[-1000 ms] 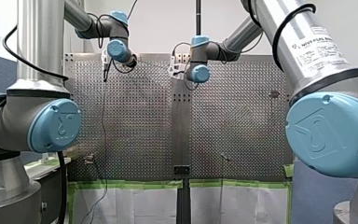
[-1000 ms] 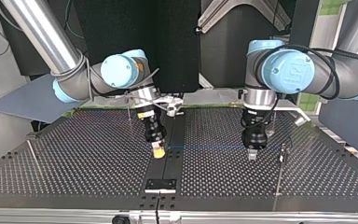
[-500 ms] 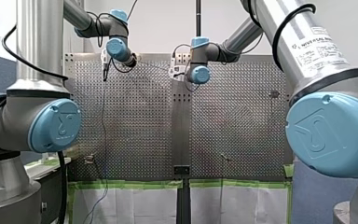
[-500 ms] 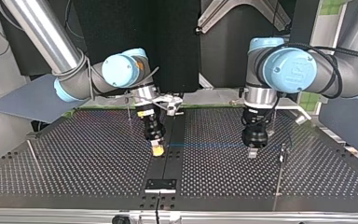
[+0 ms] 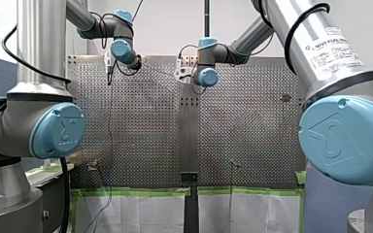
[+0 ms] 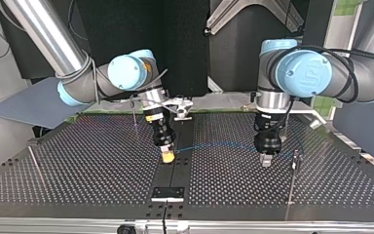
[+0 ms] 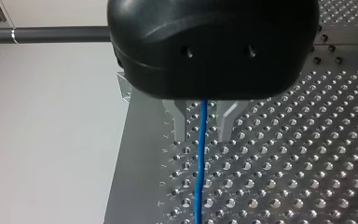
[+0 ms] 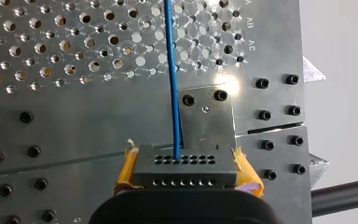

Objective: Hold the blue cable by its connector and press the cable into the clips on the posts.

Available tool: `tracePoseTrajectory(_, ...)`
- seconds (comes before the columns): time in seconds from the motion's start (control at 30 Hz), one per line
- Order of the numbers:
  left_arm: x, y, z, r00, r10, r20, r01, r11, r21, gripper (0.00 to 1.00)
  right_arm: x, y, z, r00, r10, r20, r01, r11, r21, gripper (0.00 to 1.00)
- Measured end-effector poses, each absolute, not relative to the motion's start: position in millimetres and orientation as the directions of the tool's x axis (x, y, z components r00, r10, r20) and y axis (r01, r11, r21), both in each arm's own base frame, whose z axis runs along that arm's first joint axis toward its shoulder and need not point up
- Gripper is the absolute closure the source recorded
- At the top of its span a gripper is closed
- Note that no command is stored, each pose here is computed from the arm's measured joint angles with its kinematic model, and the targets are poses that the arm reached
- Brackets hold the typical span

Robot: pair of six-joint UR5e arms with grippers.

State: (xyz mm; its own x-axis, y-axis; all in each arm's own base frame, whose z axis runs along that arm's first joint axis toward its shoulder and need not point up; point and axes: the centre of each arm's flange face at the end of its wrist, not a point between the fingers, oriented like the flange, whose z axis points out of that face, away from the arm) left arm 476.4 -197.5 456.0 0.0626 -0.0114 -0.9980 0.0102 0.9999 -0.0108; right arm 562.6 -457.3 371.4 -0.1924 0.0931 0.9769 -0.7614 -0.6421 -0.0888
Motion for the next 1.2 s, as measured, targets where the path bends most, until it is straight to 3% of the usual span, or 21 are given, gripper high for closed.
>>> tracePoseTrajectory(0.17,475,-197,459,0.069,-0.011,-0.998,0.009,1.000,-0.011,0.75,563,-457,371,-0.192,0.093,0.977,-0.761,-0.642,-0.089,1.00)
tracePoseTrajectory(0.33,476,-196,459,0.071,-0.011,-0.997,0.007,1.000,-0.011,0.75,563,-457,371,-0.192,0.093,0.977,-0.761,-0.642,-0.089,1.00)
tracePoseTrajectory(0.37,476,-196,459,0.071,-0.011,-0.997,0.007,1.000,-0.011,1.00,563,-457,371,-0.193,0.093,0.977,-0.761,-0.642,-0.089,1.00)
tracePoseTrajectory(0.97,475,-199,456,0.067,-0.012,-0.998,0.018,1.000,-0.011,1.00,563,-457,371,-0.192,0.093,0.977,-0.761,-0.642,-0.089,1.00)
tracePoseTrajectory(1.2,475,-204,425,0.033,-0.003,-0.999,0.029,1.000,-0.002,1.00,563,-457,371,-0.192,0.093,0.977,-0.761,-0.642,-0.089,1.00)
